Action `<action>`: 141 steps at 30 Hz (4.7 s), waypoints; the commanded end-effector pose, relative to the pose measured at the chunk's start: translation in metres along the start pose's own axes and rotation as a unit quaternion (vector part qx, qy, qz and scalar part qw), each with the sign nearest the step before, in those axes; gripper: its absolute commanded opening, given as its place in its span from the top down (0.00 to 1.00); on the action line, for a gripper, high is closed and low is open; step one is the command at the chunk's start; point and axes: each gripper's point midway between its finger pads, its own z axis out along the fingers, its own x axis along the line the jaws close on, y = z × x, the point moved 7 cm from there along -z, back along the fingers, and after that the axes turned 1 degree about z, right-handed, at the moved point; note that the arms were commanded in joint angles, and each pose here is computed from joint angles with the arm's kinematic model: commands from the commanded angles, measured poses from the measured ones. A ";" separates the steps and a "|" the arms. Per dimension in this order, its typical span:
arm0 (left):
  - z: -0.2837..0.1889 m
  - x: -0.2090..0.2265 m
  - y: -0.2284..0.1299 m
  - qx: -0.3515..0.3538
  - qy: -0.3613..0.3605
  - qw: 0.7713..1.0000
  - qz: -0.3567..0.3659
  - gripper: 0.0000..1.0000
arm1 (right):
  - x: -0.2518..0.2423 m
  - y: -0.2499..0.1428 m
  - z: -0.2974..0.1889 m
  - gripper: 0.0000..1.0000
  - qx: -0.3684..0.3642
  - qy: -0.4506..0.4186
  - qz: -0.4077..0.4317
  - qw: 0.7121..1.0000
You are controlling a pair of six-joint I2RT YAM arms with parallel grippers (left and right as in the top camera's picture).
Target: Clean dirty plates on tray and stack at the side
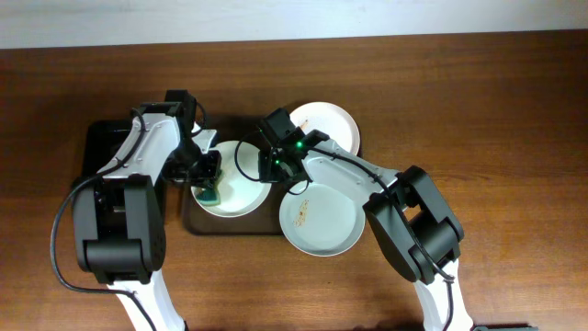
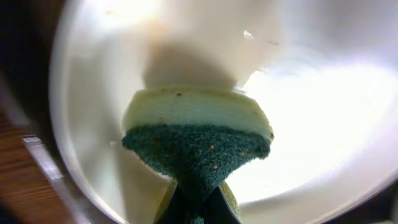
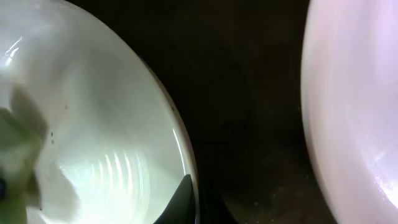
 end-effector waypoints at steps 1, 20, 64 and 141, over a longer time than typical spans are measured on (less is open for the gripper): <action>0.000 -0.017 0.007 -0.018 -0.093 0.995 0.022 0.99 | -0.011 -0.001 0.009 0.96 0.003 -0.020 0.009 1.000; 0.001 0.016 0.023 -0.060 0.061 0.995 -0.060 0.99 | -0.011 0.000 0.009 0.96 0.002 -0.018 0.009 1.000; 0.005 -0.004 0.049 -0.139 -0.027 0.990 0.007 0.99 | -0.008 0.002 0.009 0.96 0.006 0.000 0.011 1.000; -0.159 0.037 0.072 -0.257 -0.014 0.964 -0.070 0.99 | 0.071 -0.002 -0.219 0.96 -0.469 -0.481 -0.168 0.721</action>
